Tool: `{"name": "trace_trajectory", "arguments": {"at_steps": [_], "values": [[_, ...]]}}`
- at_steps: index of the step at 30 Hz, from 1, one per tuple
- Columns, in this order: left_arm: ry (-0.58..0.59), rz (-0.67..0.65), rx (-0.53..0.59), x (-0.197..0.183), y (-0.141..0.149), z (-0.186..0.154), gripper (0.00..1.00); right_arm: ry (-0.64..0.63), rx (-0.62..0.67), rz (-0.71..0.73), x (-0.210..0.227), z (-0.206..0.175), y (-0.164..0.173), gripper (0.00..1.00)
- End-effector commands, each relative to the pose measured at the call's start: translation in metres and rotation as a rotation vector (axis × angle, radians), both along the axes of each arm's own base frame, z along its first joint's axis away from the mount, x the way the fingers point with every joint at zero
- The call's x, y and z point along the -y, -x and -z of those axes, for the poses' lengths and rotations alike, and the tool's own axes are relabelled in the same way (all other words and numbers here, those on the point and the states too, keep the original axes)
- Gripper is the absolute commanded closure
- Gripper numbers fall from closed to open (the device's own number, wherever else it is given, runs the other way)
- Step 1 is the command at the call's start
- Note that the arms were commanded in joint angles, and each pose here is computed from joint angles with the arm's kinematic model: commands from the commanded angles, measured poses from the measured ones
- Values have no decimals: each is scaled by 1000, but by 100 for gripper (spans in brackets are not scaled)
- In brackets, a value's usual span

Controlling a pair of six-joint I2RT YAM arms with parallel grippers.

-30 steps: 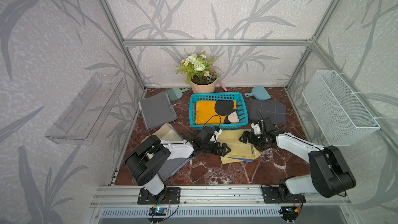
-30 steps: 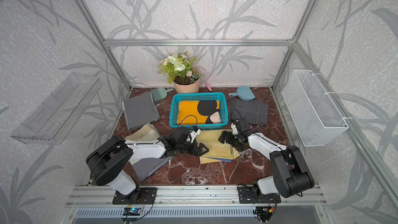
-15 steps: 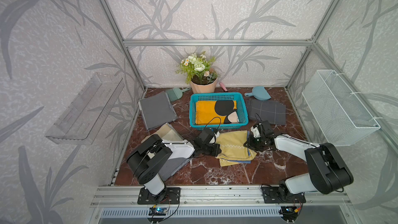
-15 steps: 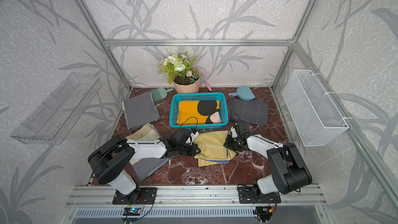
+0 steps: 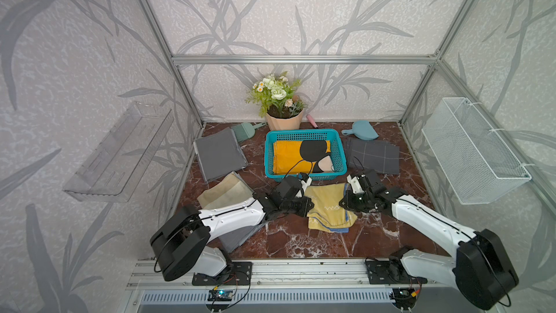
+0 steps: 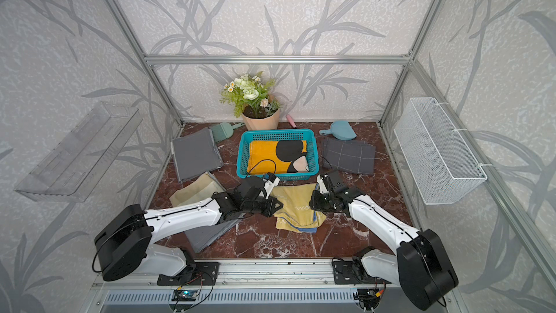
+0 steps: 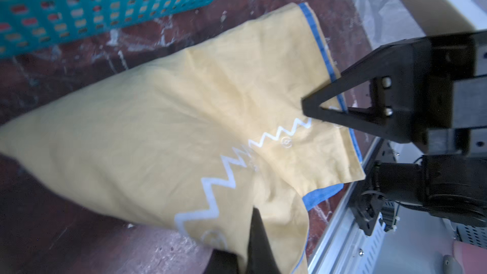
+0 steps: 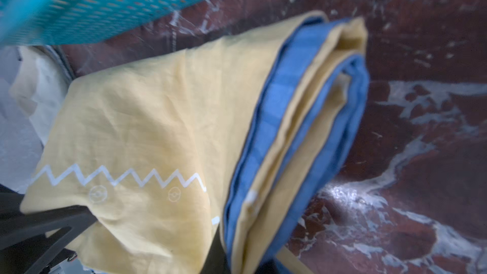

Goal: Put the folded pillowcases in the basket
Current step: Pick up the pillowcase at the center of the board, then place the pillowcase in the basket.

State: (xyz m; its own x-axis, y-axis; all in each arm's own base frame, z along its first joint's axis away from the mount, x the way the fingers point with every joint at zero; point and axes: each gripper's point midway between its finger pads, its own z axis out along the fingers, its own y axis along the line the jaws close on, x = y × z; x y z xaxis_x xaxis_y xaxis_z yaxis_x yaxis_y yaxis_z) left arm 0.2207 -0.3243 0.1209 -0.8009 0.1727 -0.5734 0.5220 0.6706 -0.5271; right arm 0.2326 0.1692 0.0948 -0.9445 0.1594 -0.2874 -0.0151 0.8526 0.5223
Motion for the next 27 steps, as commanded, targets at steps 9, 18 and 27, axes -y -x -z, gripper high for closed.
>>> {"name": "trace_trajectory", "arguments": {"at_steps": [9,18,27], "values": [[139,-36,244,15,-29,-100,100,24,222,5,5,-102,-25,100],[110,-135,462,4,-69,-166,100,36,331,-28,-16,-142,-79,100],[65,-295,455,-47,-142,-150,100,80,342,-69,-40,-138,-135,100]]}}
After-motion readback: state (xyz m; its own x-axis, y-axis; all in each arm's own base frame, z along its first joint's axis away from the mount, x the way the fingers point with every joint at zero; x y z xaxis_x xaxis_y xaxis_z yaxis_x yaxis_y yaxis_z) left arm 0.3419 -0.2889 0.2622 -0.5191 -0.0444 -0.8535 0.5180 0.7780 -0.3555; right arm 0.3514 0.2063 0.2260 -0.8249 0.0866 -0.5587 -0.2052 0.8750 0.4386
